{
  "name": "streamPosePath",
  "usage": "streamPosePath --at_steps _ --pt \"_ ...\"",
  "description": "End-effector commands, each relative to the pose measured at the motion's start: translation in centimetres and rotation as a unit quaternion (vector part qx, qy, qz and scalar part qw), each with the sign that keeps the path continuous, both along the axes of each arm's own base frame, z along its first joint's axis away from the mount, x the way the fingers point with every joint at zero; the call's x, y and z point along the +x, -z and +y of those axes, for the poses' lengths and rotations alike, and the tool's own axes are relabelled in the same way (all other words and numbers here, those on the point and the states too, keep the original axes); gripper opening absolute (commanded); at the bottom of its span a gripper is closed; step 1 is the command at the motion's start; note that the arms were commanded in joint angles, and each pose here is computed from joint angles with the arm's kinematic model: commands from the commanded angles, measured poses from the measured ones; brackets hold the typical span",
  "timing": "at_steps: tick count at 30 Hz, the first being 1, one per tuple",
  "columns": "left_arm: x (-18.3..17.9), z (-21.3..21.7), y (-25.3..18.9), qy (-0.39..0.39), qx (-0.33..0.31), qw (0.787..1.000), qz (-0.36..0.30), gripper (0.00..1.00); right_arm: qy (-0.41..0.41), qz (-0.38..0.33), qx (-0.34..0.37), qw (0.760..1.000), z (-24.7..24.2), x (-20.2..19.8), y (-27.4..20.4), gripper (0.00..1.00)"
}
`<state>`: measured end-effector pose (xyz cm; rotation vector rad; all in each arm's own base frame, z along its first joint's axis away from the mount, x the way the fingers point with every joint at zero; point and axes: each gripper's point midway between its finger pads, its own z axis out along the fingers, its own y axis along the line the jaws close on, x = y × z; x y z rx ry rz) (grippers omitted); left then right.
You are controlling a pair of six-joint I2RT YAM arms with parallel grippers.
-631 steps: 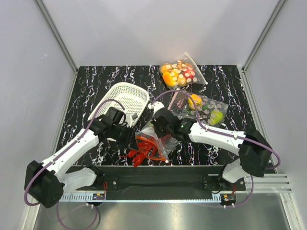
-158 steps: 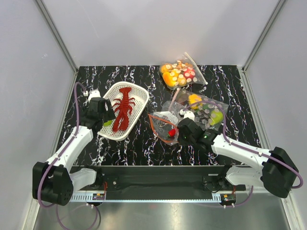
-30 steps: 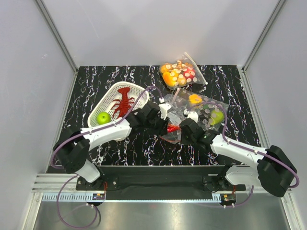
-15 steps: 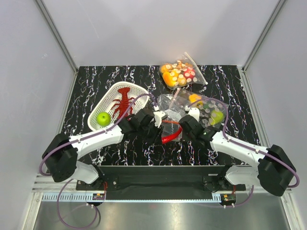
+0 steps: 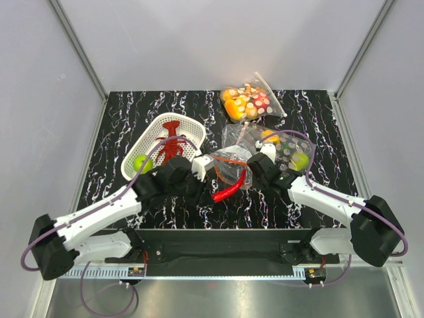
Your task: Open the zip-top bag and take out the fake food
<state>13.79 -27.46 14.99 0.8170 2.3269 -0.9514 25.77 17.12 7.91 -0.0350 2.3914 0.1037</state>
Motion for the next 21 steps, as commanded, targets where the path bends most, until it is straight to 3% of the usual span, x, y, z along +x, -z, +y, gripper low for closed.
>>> streamPosePath --at_steps 1,4,7,8,11,17,18,21 --pt "1.0 1.6 -1.8 -0.051 -0.007 0.998 -0.028 0.00 -0.005 -0.017 0.018 1.000 0.8 1.0 -1.4 0.02" --pt "3.4 3.7 -3.5 -0.121 -0.017 0.991 -0.056 0.00 -0.021 -0.010 0.041 0.999 1.6 0.4 -1.3 0.06" --pt "6.1 6.1 -5.5 -0.191 -0.034 0.978 -0.079 0.00 -0.027 -0.005 0.054 0.998 1.9 0.0 -1.3 0.24" --pt "6.8 6.8 -6.0 -0.209 -0.036 0.974 -0.085 0.00 -0.029 -0.004 0.057 0.998 1.9 -0.2 -1.5 0.39" --pt "9.4 9.4 -7.5 -0.279 -0.031 0.953 -0.112 0.00 -0.031 -0.004 0.066 0.997 1.8 -0.7 -1.9 0.59" --pt "14.0 13.9 -7.8 -0.391 -0.012 0.911 -0.132 0.00 -0.039 -0.010 0.075 0.996 1.4 -1.4 -3.1 0.80" --pt "14.8 15.2 -7.6 -0.416 -0.002 0.899 -0.136 0.00 -0.040 -0.011 0.076 0.996 1.3 -1.5 -3.3 0.88" --pt "16.4 17.0 -6.0 -0.445 0.022 0.886 -0.128 0.00 -0.043 -0.021 0.081 0.996 1.0 -1.8 -4.4 0.98"
